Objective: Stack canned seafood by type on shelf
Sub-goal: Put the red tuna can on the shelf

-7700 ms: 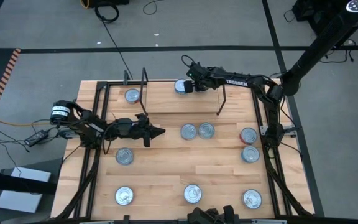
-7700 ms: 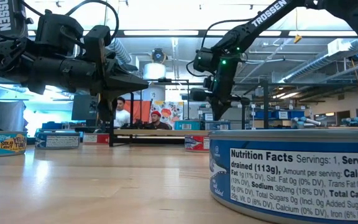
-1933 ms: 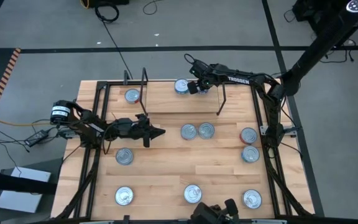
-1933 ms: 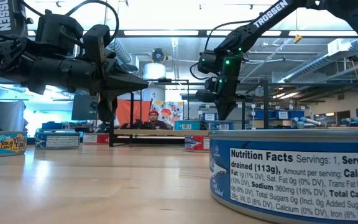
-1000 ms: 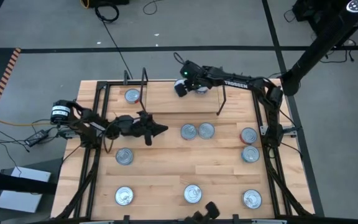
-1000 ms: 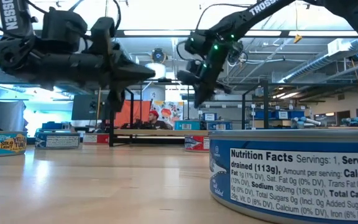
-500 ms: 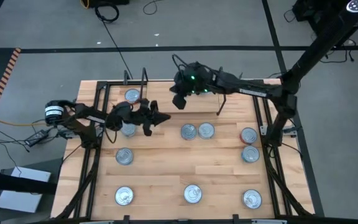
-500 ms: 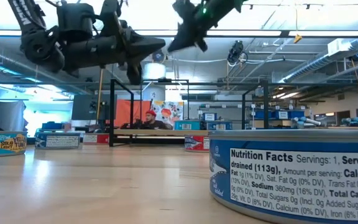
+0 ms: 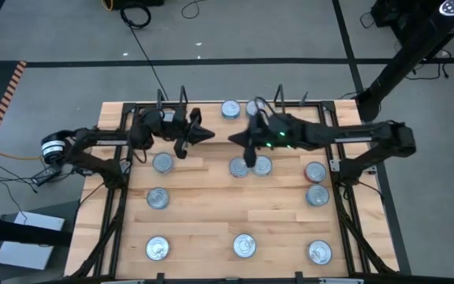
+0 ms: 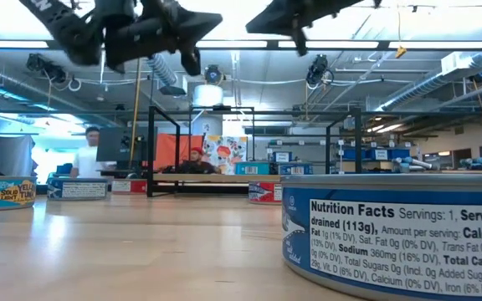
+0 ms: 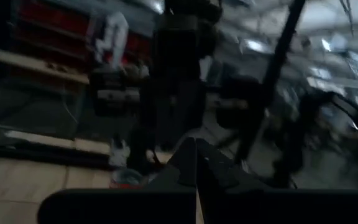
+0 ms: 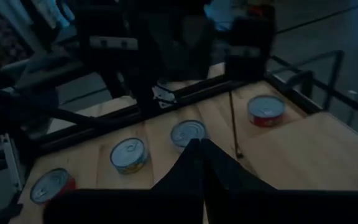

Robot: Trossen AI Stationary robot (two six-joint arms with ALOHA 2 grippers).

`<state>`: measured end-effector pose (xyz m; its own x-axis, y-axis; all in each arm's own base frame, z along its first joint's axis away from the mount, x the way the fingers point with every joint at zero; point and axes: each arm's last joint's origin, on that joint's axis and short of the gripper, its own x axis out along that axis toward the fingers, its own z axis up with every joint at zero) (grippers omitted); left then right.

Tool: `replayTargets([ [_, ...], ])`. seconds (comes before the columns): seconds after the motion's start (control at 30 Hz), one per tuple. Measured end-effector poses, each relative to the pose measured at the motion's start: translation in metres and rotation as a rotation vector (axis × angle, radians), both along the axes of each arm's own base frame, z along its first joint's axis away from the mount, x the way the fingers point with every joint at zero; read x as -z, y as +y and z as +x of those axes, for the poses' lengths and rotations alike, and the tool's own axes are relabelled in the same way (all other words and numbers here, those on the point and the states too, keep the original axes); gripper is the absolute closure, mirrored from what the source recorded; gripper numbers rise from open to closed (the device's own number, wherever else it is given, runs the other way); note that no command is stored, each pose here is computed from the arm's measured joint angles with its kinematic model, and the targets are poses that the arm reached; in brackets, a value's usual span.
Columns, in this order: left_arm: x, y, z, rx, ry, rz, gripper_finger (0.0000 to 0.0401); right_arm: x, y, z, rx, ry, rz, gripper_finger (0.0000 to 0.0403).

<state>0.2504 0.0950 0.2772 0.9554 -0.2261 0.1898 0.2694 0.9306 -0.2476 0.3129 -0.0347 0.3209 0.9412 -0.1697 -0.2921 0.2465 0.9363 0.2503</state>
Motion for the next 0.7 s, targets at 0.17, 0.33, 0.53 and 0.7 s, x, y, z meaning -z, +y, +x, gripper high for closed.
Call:
replayTargets([
  [0.17,-0.041,0.007,-0.001,0.006,0.132,0.124,0.0401,-0.006,0.014,-0.033,0.066,-0.036,-0.013,0.0403],
  [0.33,-0.083,0.009,-0.01,0.003,0.309,0.233,0.0401,-0.006,0.015,-0.054,0.099,-0.058,-0.013,0.0403],
  [0.53,-0.131,-0.008,-0.037,0.078,0.529,0.239,0.0401,-0.004,0.008,-0.066,0.123,-0.025,-0.024,0.0402],
  [0.7,-0.148,-0.04,-0.058,0.192,0.734,0.189,0.0401,-0.002,0.005,-0.065,0.078,-0.007,-0.029,0.0402],
])
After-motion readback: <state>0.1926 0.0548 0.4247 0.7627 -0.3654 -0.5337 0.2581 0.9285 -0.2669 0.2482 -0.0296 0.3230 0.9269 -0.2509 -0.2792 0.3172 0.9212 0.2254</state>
